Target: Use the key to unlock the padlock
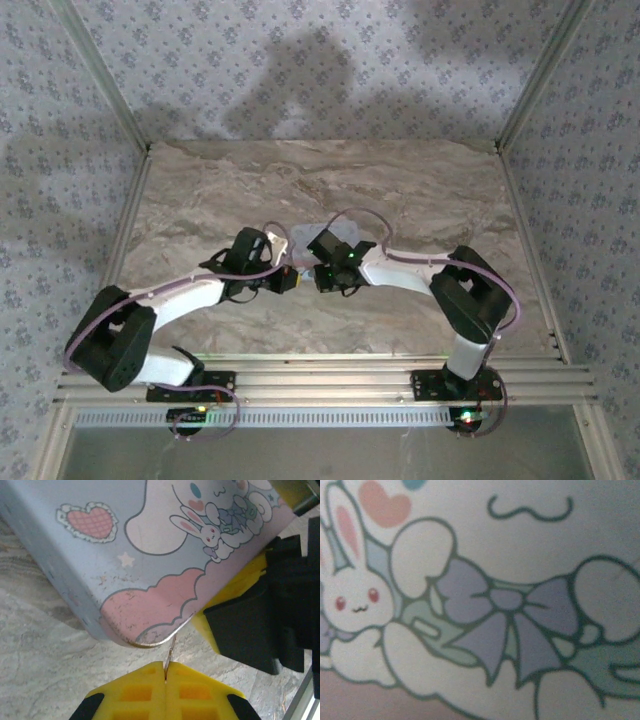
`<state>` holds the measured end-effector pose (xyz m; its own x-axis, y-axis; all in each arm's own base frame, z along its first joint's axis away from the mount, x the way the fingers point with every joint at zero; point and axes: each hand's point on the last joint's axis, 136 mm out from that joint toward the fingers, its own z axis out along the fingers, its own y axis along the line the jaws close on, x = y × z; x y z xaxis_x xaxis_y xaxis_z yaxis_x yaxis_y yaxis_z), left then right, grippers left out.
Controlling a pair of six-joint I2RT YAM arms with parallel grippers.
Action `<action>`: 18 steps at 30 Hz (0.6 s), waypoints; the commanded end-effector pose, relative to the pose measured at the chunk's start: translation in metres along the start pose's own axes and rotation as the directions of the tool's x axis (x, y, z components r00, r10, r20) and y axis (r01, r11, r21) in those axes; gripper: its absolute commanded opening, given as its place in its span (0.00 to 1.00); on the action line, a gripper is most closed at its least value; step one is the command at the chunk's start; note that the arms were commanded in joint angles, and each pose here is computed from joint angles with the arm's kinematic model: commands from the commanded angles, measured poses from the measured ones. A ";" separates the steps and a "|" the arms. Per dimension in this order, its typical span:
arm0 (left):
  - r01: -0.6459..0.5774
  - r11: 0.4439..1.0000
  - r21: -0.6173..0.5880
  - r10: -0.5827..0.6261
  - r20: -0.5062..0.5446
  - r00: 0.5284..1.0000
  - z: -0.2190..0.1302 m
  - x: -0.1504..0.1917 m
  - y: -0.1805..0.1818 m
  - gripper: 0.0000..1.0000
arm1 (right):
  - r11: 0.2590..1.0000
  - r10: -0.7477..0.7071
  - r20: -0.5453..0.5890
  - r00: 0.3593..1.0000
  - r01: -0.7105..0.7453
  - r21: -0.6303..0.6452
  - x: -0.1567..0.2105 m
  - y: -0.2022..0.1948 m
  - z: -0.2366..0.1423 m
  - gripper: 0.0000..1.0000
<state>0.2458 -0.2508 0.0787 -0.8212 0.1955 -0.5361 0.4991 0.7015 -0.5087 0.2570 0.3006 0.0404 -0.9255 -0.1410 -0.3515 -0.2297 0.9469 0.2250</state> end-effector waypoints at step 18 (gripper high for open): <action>-0.041 0.999 0.005 0.041 0.074 0.996 -0.021 -0.018 -0.009 0.00 | 0.977 0.075 0.248 0.966 -0.121 0.174 -0.027 -0.011 -0.024 0.51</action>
<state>0.2548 -0.2517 0.1081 -0.7737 0.1773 -0.6082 0.5418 0.6828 -0.4902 0.2673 0.2876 0.0669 -0.8653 -0.0261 -0.5005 -0.1147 0.9825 0.1470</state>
